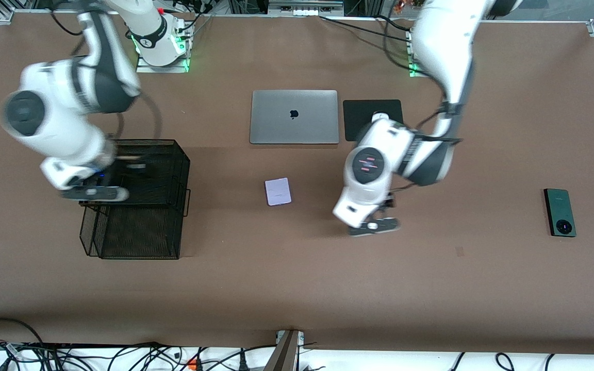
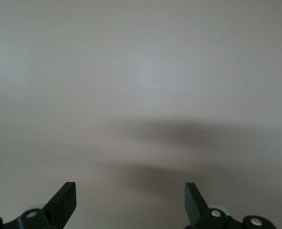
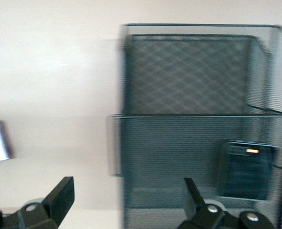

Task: Place phones with both arms
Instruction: 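Grasp the white phone with the right gripper while the left reaches the green phone, then carry the white phone with the right gripper into the basket, then release the white phone in the basket while the left gripper grasps the green phone, then carry the green phone with the left gripper beside the laptop and release it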

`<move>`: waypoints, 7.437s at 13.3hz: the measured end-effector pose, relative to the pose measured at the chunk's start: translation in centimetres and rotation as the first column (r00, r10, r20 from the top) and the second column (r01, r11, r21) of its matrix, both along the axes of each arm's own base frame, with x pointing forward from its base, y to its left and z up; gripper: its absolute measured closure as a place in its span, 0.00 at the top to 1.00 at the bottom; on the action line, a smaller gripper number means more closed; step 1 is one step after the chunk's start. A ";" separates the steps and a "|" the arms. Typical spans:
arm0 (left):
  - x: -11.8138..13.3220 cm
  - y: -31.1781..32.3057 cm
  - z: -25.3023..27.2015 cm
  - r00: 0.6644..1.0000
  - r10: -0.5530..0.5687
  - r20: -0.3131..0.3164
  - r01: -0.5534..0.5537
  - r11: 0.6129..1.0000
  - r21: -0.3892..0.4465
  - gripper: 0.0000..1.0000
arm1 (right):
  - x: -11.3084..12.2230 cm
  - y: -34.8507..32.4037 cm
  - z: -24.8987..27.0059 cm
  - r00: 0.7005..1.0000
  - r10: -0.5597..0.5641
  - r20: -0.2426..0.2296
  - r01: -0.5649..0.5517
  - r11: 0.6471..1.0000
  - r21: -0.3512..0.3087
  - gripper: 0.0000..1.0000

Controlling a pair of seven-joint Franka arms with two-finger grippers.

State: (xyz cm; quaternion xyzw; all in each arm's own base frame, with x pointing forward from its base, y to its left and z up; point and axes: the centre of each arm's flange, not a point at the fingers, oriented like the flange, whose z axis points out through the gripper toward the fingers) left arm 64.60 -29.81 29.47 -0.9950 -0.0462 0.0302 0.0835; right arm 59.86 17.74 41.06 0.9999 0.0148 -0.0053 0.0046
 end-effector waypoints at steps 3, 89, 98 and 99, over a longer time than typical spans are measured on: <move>1.6 11.6 2.8 0.984 -0.121 -0.127 0.120 0.993 -0.021 1.00 | -1.3 12.2 -2.7 0.996 0.087 0.002 -0.087 0.996 -0.013 1.00; -5.9 -19.6 -5.2 0.993 0.097 0.074 -0.074 0.959 -0.275 0.80 | 10.5 -11.5 1.4 0.987 -0.039 -0.157 0.059 0.991 0.121 1.00; -9.1 -26.3 -11.3 0.975 0.047 0.217 0.004 0.973 -0.230 0.80 | 10.4 -11.2 1.3 0.986 -0.035 -0.160 0.055 0.991 0.122 1.00; -9.1 -26.4 -11.4 0.974 0.052 0.220 0.000 0.973 -0.230 0.80 | 10.4 -11.2 1.3 0.986 -0.035 -0.161 0.055 0.991 0.122 1.00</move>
